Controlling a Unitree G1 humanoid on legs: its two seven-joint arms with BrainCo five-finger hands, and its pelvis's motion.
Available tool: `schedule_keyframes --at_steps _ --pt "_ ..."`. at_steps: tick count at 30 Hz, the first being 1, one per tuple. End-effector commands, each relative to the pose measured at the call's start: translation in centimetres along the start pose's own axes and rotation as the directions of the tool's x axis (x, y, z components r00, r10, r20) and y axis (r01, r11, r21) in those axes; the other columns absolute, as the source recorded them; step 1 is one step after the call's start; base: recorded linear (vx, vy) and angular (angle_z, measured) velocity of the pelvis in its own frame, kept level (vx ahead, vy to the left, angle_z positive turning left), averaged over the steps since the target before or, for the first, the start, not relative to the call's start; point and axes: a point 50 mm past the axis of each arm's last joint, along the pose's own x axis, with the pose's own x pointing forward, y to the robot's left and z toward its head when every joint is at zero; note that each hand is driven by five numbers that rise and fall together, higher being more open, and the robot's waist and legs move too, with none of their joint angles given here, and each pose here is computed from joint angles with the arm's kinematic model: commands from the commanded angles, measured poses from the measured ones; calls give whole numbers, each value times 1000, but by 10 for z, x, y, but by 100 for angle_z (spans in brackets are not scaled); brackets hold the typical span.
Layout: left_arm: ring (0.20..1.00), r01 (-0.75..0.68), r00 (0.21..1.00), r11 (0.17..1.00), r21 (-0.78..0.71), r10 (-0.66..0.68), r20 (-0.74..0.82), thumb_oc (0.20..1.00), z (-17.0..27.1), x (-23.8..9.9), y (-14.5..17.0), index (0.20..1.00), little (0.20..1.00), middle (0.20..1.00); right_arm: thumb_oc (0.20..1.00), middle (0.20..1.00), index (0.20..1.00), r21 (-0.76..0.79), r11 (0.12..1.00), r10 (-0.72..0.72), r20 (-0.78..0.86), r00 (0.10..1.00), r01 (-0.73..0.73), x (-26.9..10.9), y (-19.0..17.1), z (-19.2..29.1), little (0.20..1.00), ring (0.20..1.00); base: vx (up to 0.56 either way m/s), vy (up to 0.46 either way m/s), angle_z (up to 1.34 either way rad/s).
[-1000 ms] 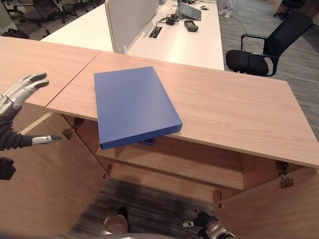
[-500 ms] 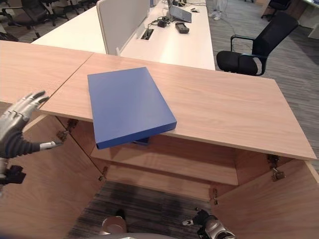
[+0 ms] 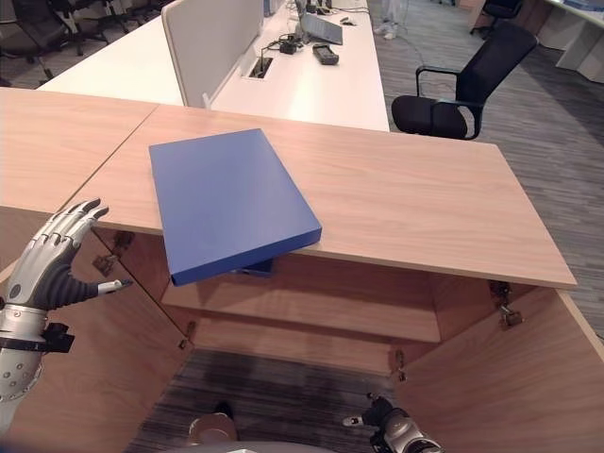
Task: Put the empty folder in the office cabinet
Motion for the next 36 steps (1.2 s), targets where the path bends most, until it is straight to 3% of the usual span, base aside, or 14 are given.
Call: schedule_keyframes --at_steps 1,15,36 --pt "1000 -66 996 997 48 63 56 1000 6 5 1 1000 1000 1000 1000 1000 1000 -21 999 -23 95 995 25 2 -2 28 1000 1000 0 0 0" --pt "1000 -76 989 988 134 58 135 1000 14 18 -13 1000 1000 1000 1000 1000 1000 -36 999 -33 109 993 37 2 0 31 1000 1000 0 0 0" --pt "1000 34 943 962 273 -121 309 1000 32 33 -29 1000 1000 1000 1000 1000 1000 -53 997 -53 103 993 59 2 -7 27 1000 1000 6 9 -4"
